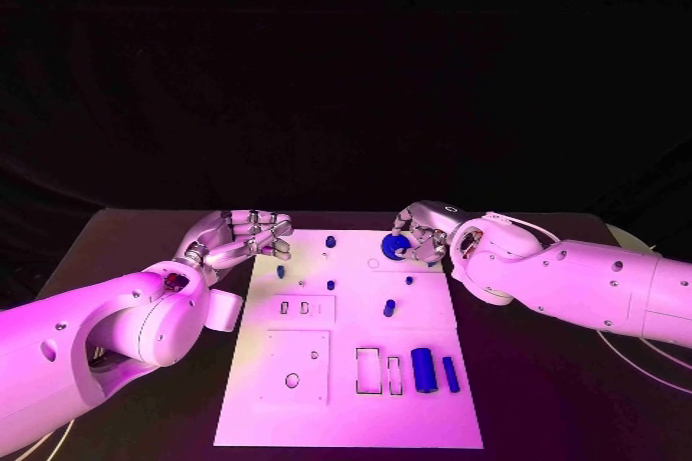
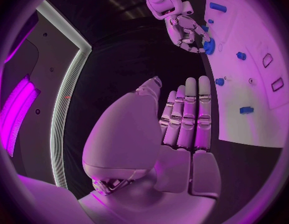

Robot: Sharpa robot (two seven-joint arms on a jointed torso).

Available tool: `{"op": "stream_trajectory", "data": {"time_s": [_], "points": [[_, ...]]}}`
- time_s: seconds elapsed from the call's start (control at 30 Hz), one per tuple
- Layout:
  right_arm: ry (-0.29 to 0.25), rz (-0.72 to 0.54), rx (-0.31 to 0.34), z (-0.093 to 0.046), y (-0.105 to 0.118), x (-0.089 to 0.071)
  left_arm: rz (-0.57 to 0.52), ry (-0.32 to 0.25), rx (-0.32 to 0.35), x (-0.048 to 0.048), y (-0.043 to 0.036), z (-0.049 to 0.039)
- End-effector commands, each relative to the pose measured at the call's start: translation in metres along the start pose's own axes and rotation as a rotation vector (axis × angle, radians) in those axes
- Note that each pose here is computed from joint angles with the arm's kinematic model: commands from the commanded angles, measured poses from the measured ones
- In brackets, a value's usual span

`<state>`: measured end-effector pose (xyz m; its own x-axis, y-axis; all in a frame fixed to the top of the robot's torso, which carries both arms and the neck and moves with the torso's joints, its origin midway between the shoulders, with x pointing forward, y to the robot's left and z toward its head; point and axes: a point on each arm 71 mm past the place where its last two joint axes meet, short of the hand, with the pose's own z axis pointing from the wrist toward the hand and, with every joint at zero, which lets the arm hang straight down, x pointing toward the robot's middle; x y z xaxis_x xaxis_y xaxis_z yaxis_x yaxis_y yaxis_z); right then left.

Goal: Assemble the parts on the task board

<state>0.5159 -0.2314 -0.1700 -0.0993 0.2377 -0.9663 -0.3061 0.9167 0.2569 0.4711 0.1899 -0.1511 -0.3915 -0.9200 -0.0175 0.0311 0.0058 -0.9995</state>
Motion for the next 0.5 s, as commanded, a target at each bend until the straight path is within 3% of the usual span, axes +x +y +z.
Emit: {"op": "stream_trajectory", "data": {"time_s": [0.03,0.23,0.5], "points": [[-0.106,-0.048,-0.06,-0.002,0.009,-0.007,-0.001,0.017,0.009,0.0017,-0.0018,0.0006],[-0.153,-0.055,-0.121,-0.008,0.027,-0.011,-0.001,0.017,0.009,0.0015,-0.0017,0.0007],[-0.151,-0.066,-0.218,-0.006,0.067,-0.007,0.0,0.014,0.01,0.001,-0.0016,0.001]]}}
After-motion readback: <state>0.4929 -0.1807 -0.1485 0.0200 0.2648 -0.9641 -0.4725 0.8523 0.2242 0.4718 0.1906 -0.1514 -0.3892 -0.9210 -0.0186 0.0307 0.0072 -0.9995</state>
